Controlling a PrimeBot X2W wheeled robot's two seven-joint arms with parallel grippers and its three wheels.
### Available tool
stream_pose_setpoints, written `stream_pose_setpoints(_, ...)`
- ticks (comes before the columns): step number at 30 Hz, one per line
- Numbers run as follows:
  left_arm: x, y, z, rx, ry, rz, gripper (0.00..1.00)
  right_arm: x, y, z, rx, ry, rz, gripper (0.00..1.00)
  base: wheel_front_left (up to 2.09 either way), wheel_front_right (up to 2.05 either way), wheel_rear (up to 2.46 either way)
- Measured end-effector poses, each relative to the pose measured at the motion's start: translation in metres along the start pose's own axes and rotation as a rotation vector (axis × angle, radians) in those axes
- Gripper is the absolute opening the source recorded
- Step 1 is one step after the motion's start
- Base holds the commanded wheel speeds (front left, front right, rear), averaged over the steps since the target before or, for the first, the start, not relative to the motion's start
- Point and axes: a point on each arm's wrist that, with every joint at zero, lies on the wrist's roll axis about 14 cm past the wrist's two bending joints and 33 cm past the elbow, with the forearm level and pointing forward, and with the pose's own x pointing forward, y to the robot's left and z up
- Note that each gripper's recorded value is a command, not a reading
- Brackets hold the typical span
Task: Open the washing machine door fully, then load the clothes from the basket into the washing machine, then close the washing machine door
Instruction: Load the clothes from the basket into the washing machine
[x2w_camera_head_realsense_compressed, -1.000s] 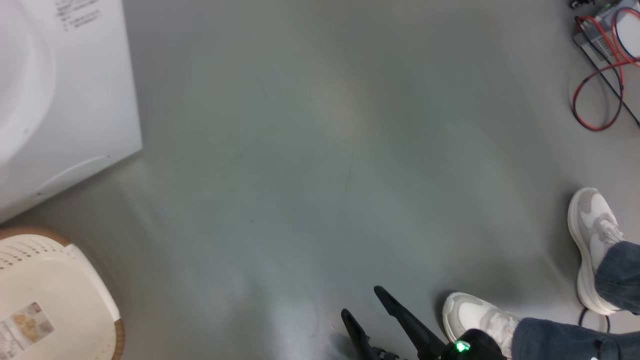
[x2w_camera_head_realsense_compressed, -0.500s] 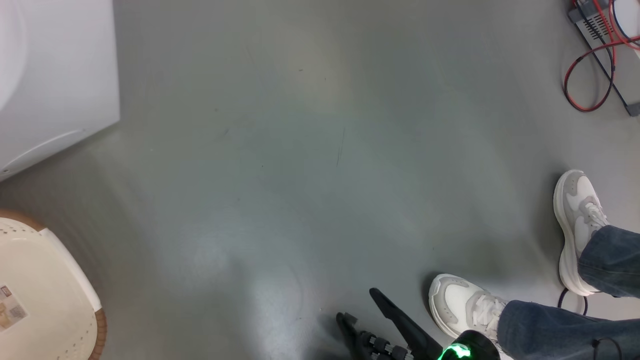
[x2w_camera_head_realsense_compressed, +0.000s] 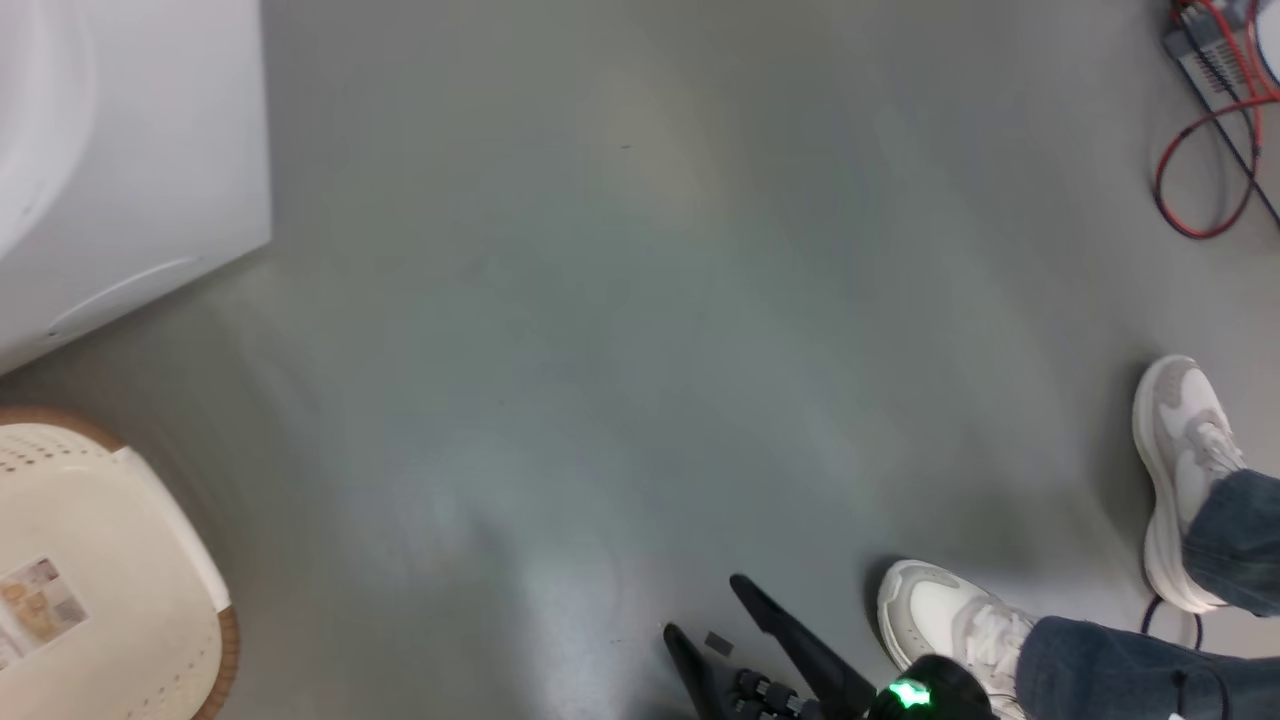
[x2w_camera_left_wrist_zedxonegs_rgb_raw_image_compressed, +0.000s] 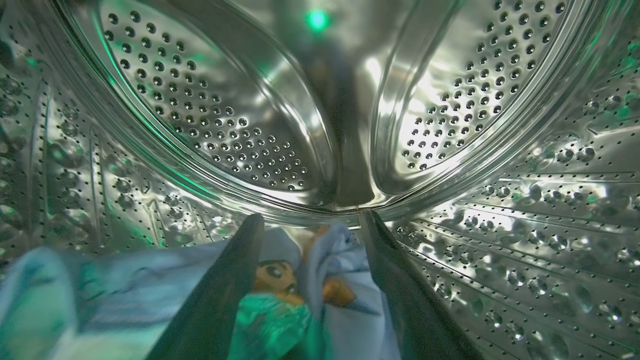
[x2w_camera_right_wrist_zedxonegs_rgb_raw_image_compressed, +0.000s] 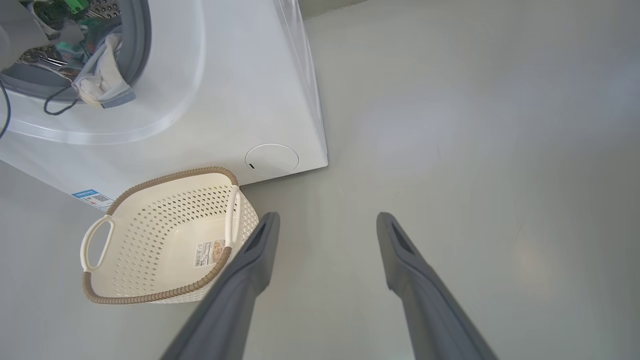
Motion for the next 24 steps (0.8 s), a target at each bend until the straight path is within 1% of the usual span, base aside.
stream_pose_setpoints(2,-0.005,-0.001,-0.003,0.001,0.011,0.008,1.00,0.005,0.002,0.003,-0.009,-0.010,0.019,1.00,0.00,0.00,0.00)
stream_pose_setpoints(6,-0.015,-0.005,-0.007,-0.039,0.017,0.015,1.00,0.015,-0.001,0.008,-0.030,-0.031,0.038,1.00,0.00,0.00,0.00)
stream_pose_setpoints(14,-0.051,-0.010,-0.021,-0.075,0.024,0.011,1.00,0.028,-0.001,0.013,-0.044,-0.054,0.073,1.00,0.00,0.00,0.00)
stream_pose_setpoints(18,-0.072,-0.011,-0.028,-0.155,0.035,0.023,1.00,0.036,0.001,0.016,-0.050,-0.068,0.097,1.00,0.00,0.00,0.00)
stream_pose_setpoints(24,-0.113,-0.008,-0.038,-0.194,0.036,0.004,1.00,0.053,0.008,0.026,-0.090,-0.105,0.144,1.00,0.00,0.00,0.00)
